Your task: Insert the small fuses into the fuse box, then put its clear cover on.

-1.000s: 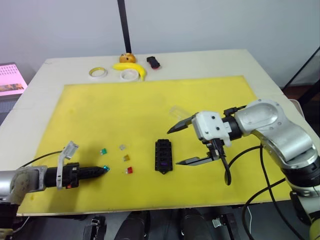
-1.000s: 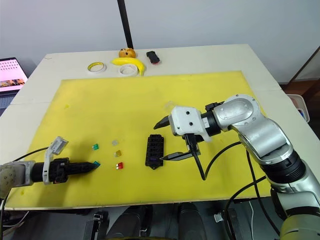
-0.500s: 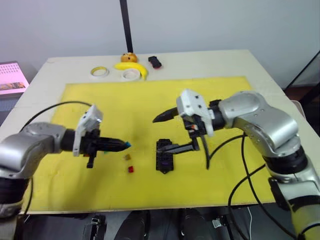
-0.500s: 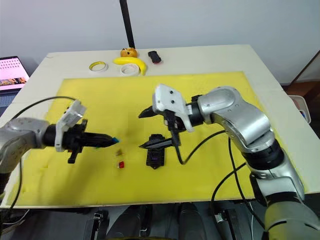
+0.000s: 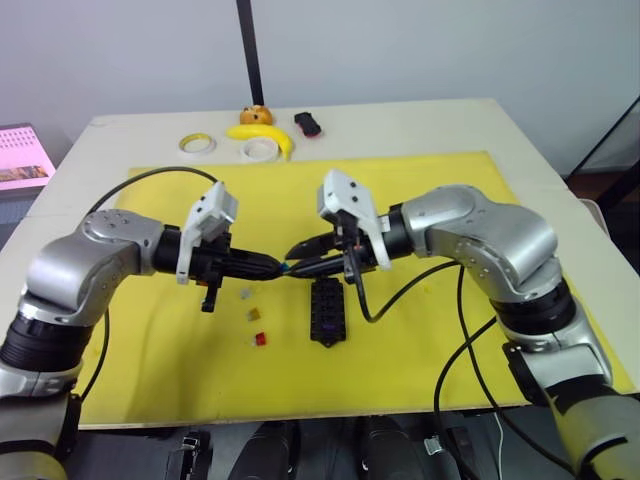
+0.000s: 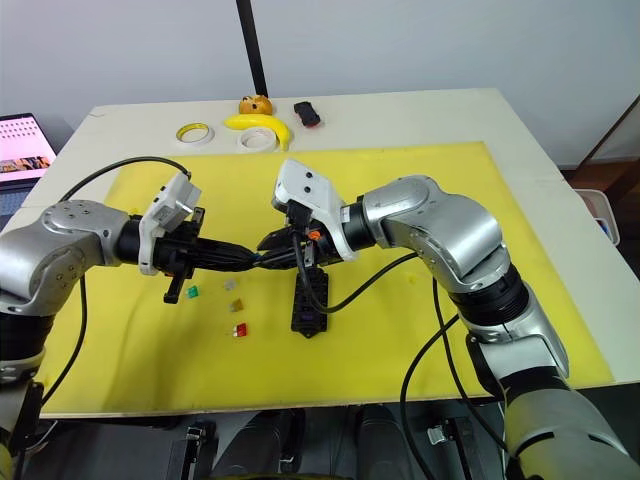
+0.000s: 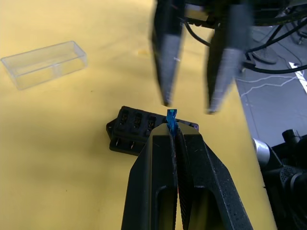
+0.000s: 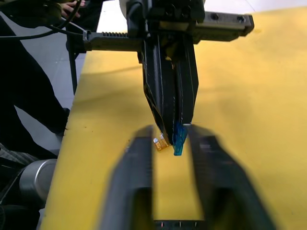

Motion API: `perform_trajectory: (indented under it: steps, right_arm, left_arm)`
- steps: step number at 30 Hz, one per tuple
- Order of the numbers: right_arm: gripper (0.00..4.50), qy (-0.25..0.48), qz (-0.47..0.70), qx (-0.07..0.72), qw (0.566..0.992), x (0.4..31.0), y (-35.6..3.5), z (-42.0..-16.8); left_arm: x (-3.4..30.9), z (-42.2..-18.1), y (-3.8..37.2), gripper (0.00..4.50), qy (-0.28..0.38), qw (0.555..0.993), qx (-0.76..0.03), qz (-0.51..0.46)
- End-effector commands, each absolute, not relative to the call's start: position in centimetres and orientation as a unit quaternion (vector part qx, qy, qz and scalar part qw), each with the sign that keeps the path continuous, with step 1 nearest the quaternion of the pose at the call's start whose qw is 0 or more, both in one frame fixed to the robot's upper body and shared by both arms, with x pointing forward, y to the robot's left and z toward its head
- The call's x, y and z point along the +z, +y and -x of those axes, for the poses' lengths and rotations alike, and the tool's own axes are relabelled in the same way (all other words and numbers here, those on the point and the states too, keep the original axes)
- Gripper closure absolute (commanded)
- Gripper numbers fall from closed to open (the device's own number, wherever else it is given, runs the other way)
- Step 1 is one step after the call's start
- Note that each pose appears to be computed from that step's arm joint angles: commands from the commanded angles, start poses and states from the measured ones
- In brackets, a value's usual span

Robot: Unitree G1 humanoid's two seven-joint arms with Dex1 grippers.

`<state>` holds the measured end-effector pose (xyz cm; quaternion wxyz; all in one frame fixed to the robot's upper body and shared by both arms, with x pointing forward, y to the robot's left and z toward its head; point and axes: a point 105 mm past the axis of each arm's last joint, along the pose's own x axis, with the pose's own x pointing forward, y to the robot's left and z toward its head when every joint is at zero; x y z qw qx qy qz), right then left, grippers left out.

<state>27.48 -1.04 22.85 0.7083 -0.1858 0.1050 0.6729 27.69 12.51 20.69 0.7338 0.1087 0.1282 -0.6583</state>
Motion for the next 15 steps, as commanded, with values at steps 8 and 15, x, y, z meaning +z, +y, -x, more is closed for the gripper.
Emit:
perform_trajectory:
  steps: [8,15]
  right_arm:
    - [3.45,0.119,0.137,0.668,0.722,23.6,-1.4,-27.1]
    - [3.45,0.122,0.099,0.678,0.718,24.2,-1.0,-26.7]
  left_arm:
    - [23.5,-26.6,12.6,4.50,0.080,0.740,-0.663,-0.078]
    - [23.4,-26.5,12.5,4.50,0.083,0.740,-0.663,-0.073]
